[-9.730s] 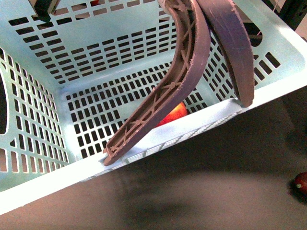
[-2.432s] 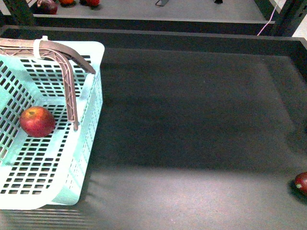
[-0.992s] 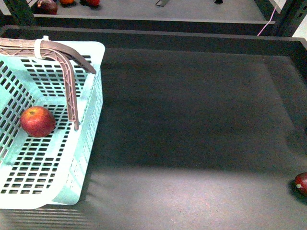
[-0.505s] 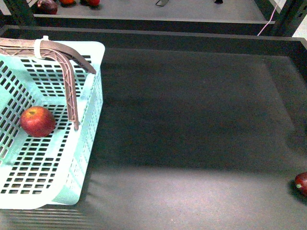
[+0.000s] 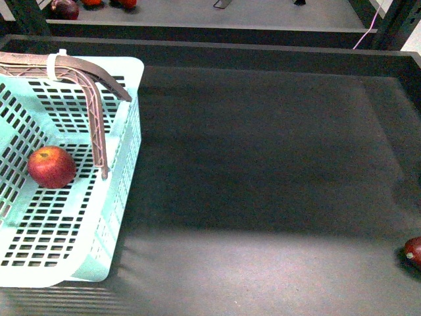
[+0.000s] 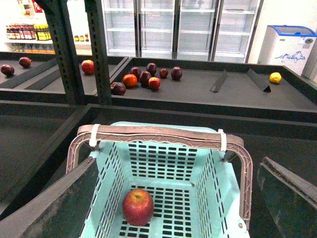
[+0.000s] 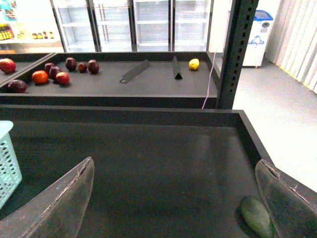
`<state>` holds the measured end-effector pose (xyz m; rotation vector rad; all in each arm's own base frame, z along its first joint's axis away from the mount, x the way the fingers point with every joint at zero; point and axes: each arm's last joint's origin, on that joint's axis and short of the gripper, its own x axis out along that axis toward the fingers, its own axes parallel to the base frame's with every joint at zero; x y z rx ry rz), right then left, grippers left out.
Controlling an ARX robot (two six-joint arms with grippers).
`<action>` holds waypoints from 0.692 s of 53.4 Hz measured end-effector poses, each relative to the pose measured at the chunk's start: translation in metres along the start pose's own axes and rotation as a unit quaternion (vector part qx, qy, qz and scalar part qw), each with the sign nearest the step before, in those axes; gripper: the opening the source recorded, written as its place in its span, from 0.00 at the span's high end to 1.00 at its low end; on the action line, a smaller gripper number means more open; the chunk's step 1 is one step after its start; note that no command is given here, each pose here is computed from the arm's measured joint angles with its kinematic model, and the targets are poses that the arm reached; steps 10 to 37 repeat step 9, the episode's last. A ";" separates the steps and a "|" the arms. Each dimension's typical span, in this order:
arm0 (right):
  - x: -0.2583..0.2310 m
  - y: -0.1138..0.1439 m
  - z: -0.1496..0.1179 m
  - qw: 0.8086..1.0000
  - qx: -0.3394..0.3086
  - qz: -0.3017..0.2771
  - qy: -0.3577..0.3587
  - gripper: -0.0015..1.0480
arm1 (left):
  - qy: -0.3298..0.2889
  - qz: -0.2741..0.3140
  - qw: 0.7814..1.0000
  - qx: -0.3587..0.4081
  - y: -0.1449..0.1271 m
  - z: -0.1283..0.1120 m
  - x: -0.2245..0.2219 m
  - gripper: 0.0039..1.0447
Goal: Pick apple with right arm and hold basket with left
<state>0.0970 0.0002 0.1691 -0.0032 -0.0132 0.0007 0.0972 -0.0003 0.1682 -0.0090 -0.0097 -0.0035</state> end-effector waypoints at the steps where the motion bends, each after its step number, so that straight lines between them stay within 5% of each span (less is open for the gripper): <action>1: 0.000 0.000 0.000 1.000 0.000 0.000 0.000 0.08 | 0.000 0.000 1.000 0.000 0.000 0.000 0.000 0.07; 37: 0.000 0.000 0.000 1.000 0.000 0.000 0.000 0.08 | 0.000 0.000 1.000 0.000 0.000 0.000 0.000 0.06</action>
